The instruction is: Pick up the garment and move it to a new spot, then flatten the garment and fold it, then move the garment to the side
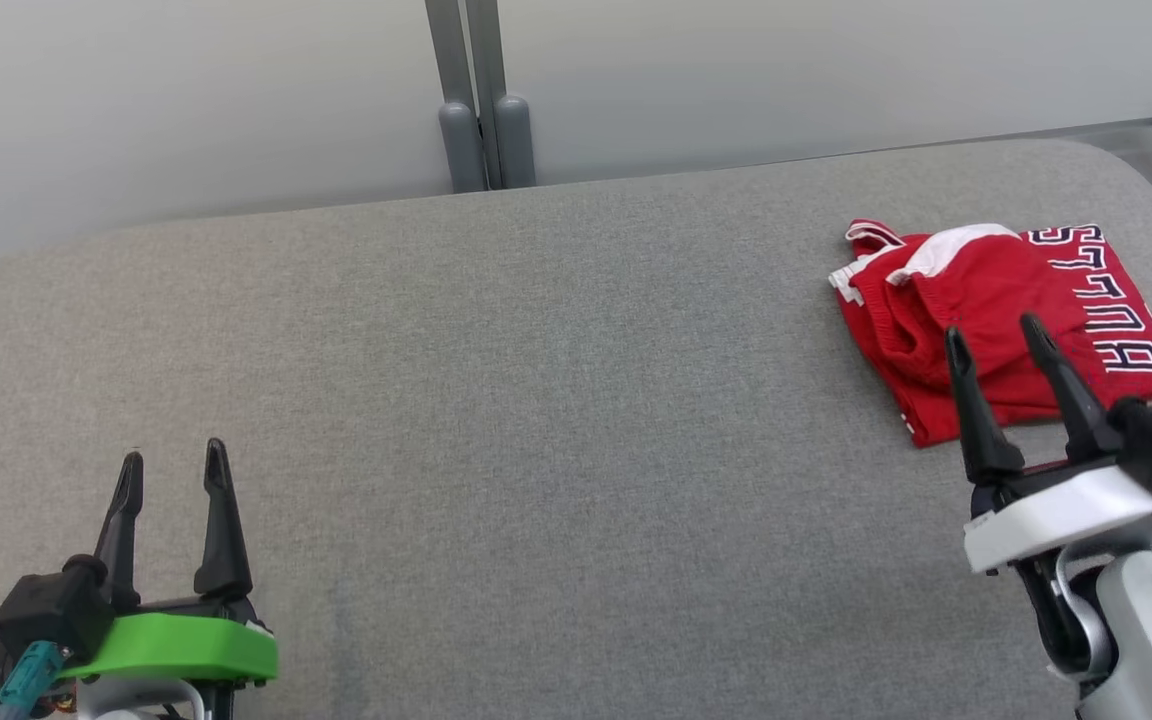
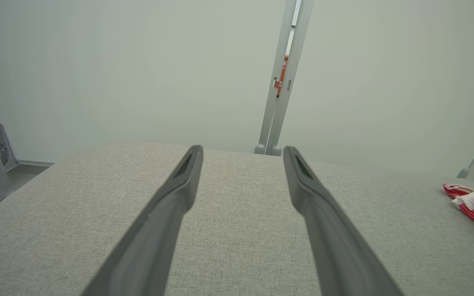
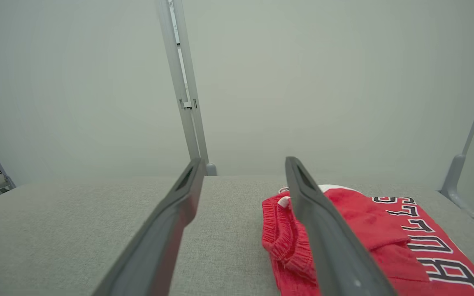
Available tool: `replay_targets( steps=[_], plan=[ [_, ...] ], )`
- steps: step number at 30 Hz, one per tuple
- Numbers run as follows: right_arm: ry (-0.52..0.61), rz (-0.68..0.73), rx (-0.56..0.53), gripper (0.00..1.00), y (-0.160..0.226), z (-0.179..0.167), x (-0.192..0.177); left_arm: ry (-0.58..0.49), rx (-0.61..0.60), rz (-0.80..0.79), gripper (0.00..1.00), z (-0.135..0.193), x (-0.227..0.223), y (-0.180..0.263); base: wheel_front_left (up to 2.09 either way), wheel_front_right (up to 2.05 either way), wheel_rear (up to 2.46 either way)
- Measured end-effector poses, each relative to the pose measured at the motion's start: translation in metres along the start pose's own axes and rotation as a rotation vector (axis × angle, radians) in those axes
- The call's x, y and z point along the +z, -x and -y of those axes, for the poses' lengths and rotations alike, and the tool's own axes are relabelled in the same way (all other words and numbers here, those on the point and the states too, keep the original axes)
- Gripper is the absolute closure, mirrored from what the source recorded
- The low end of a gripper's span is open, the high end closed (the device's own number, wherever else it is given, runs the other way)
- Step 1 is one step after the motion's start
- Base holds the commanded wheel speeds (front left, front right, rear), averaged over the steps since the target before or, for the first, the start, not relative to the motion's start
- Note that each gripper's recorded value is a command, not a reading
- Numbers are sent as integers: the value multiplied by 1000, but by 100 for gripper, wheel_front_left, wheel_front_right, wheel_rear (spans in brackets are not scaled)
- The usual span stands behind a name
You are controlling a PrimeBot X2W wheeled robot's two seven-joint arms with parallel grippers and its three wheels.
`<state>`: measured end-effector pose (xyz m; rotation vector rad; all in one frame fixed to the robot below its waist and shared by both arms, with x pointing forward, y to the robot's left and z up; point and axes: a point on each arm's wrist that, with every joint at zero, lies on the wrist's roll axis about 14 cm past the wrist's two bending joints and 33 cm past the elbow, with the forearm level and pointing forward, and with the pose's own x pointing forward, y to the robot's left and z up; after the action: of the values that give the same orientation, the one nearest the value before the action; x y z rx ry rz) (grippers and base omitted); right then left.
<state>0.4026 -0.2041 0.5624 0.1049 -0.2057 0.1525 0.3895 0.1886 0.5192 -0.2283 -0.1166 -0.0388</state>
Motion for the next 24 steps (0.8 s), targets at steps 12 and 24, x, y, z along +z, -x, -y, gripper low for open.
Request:
replay_targets(
  steps=[12, 24],
  plan=[
    [-29, -23, -39, 0, 24, -9, -14, -69, -36, -56, 0, 6, -18, 12, 0, 0, 0],
    [-24, -38, -36, 0, 24, -11, -19, -84, -60, -73, 0, 13, -24, 12, 0, 0, 0]
  ],
)
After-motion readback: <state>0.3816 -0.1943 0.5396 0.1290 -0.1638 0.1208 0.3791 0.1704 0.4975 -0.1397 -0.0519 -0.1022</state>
